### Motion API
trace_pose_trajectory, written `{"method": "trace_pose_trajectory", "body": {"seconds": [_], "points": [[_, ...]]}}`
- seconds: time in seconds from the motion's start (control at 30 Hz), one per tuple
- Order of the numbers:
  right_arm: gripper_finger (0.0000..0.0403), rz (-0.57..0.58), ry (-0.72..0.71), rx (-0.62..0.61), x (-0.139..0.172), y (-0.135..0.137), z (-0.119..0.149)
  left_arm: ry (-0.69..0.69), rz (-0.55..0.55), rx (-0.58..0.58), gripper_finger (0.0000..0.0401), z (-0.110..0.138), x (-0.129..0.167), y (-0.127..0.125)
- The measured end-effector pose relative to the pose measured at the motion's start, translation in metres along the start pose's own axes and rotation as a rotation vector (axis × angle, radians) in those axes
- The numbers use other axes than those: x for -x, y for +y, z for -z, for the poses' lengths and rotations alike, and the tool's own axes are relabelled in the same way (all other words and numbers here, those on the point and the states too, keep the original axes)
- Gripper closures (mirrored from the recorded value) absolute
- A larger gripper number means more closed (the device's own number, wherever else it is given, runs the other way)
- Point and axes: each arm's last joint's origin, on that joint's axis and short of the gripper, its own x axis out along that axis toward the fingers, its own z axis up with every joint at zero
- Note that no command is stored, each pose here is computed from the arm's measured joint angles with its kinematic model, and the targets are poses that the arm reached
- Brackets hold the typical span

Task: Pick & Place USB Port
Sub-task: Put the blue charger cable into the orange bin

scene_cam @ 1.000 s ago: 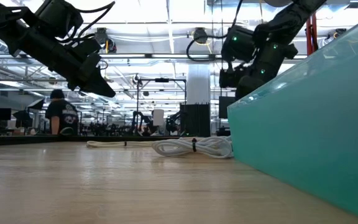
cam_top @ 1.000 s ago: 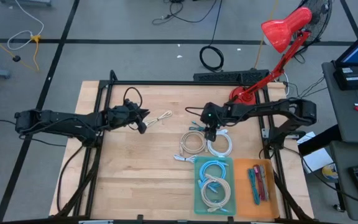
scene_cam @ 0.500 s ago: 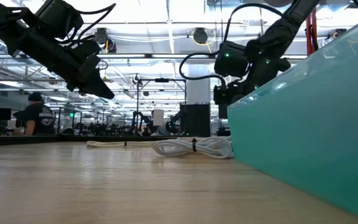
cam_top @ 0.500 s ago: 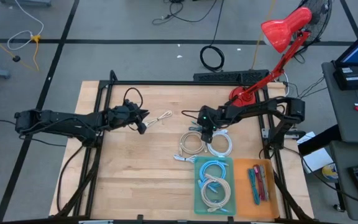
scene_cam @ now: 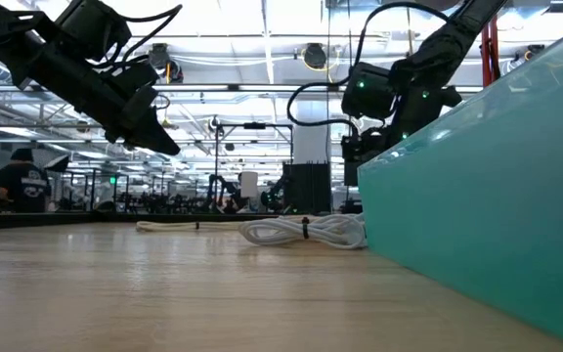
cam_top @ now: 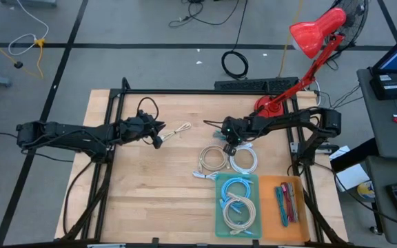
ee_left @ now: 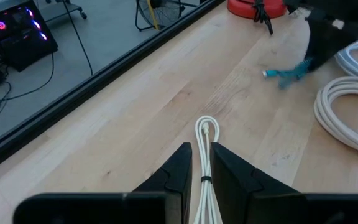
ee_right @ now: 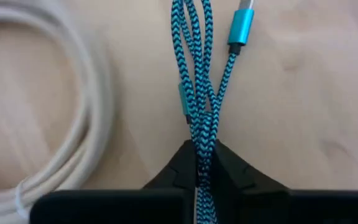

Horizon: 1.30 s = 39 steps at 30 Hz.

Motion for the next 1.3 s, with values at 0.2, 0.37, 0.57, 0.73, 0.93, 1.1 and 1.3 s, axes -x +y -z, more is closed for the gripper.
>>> {"method": "trace_pose_trajectory", "body": {"seconds": [0.2, 0.37, 0.57, 0.73, 0.93, 1.1, 1.3], "points": [[0.0383, 0.107, -0.098, -0.195, 0.044, -0.002, -0.013, -0.008, 0.001, 0.001, 0.0339, 0.000, 0.000, 0.000], [0.0392, 0.167, -0.113, -0.409, 0.100, -0.002, -0.002, -0.022, 0.005, 0.006, 0.0339, 0.009, -0.001, 0.001], [0.0391, 0.222, -0.038, -0.660, 0.150, 0.009, 0.043, -0.057, 0.011, 0.016, 0.0339, 0.018, -0.001, 0.002], [0.0391, 0.251, -0.013, -0.729, 0.164, 0.028, 0.067, -0.069, 0.012, 0.009, 0.0339, 0.017, -0.001, 0.002], [0.0391, 0.278, 0.034, -0.739, 0.165, 0.047, 0.083, -0.117, 0.052, 0.026, 0.0339, 0.012, 0.000, 0.001], [0.0391, 0.247, 0.040, -0.744, 0.167, 0.068, 0.097, -0.157, 0.074, 0.033, 0.0339, 0.008, 0.001, 0.000], [0.0391, 0.250, 0.056, -0.760, 0.168, 0.098, 0.126, -0.212, 0.083, 0.063, 0.0339, 0.002, 0.002, -0.001]]}}
